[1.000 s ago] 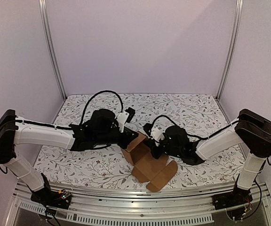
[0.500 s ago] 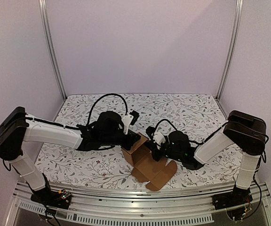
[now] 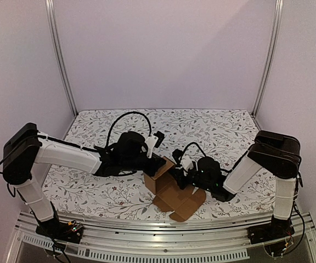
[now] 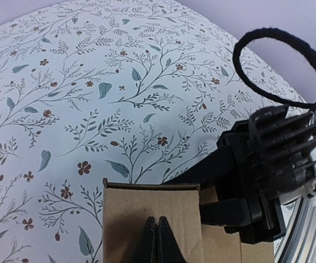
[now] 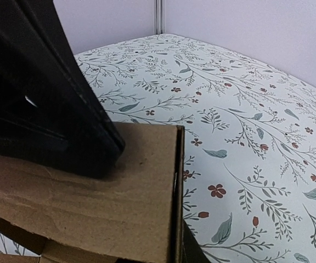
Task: Fold the paper box
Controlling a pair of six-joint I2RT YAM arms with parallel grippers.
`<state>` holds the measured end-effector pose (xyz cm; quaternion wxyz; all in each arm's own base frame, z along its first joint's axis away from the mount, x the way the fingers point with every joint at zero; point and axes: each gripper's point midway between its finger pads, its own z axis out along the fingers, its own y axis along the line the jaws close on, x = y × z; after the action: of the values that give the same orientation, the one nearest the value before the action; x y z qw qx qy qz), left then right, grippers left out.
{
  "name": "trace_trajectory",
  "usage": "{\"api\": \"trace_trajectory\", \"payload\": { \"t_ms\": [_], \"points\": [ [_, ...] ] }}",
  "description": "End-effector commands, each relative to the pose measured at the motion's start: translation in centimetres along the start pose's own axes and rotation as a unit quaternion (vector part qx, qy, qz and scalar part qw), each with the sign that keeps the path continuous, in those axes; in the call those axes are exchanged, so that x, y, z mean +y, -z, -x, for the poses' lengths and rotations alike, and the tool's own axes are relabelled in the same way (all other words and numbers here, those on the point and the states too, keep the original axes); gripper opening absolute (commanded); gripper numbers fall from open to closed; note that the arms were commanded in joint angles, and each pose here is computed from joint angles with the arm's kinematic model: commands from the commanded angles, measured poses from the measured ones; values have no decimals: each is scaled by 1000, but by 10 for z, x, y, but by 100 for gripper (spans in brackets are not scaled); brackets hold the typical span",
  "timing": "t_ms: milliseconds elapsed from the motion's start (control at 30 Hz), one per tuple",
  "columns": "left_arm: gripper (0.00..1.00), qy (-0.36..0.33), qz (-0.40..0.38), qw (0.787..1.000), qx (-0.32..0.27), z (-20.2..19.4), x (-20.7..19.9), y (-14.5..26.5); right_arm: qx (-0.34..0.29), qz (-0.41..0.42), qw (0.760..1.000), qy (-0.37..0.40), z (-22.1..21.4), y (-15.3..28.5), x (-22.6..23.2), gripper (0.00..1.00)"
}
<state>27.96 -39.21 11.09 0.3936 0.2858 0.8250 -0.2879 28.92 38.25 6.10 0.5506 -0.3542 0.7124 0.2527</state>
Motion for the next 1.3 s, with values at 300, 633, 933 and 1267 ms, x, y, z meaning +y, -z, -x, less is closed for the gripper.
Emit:
{"api": "trace_trajectory", "payload": {
  "t_ms": [300, 633, 933, 1267],
  "points": [
    [0, 10, 17, 999, 36, -20, 13, -6, -32, -17, 999, -25, 5, -15, -7, 25],
    [0, 9, 12, 999, 38, -20, 11, -8, -45, -22, 998, -39, 4, -28, -8, 21],
    [0, 8, 15, 999, 40, -22, 12, -9, -43, -20, 998, -35, -3, -31, -7, 0],
    [0, 7, 15, 999, 42, -22, 12, -10, -37, -21, 998, -35, -8, -25, -8, 28]
  ]
}}
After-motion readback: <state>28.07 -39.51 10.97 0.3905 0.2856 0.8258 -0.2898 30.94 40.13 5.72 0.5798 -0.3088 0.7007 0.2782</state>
